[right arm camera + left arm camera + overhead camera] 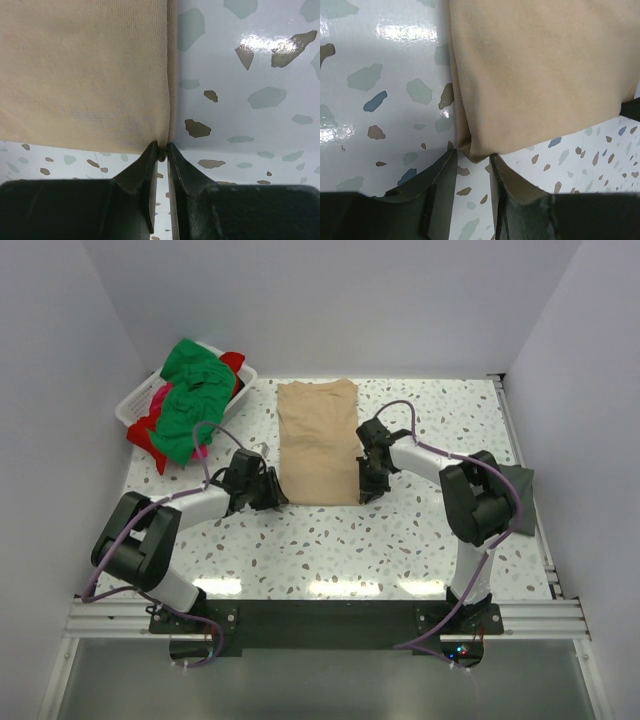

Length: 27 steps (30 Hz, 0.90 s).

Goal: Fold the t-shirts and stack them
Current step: Fold the tshirt

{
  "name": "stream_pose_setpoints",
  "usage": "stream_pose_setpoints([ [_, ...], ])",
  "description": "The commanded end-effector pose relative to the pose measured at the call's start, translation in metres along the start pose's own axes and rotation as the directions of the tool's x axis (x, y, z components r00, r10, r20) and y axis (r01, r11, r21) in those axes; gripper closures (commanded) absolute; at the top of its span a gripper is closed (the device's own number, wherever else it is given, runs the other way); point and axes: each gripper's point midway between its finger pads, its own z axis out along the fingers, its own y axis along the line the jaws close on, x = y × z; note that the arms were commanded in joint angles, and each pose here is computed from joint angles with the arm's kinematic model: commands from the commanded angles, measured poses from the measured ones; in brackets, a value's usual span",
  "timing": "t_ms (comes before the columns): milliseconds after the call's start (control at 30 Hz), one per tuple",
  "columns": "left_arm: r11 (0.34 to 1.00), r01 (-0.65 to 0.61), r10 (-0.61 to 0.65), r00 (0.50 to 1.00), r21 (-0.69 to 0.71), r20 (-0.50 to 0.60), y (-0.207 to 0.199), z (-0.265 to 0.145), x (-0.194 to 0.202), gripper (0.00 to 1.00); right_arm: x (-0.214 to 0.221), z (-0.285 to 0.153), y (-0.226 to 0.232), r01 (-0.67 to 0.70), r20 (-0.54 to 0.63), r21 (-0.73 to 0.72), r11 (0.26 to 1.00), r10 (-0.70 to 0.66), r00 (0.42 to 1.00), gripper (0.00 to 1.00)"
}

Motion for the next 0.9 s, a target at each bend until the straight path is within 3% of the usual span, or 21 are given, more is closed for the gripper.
stream_pose_setpoints([
  [0, 1.0, 0.016, -0.016, 0.999, -0.008, 0.041, -0.001, 0.005, -0.012, 0.64, 0.011, 0.007, -0.016, 0.034, -0.033, 0.056, 0.998, -0.032, 0.999, 0.85],
  [333, 0.998, 0.03, -0.029, 0.999, -0.053, 0.018, 0.01, 0.012, -0.005, 0.82, 0.012, 0.007, -0.017, 0.04, -0.037, 0.047, 0.998, -0.038, 0.999, 0.87],
  [533, 0.996, 0.027, -0.027, 1.0, -0.08, -0.002, 0.017, 0.007, 0.003, 1.0, 0.011, 0.003, -0.018, 0.042, -0.034, 0.054, 0.998, -0.04, 0.999, 1.0],
  [867, 1.0, 0.017, -0.017, 1.0, -0.009, 0.023, 0.004, -0.011, 0.002, 1.0, 0.01, -0.019, -0.015, 0.032, -0.016, 0.04, 0.999, -0.031, 0.999, 1.0],
])
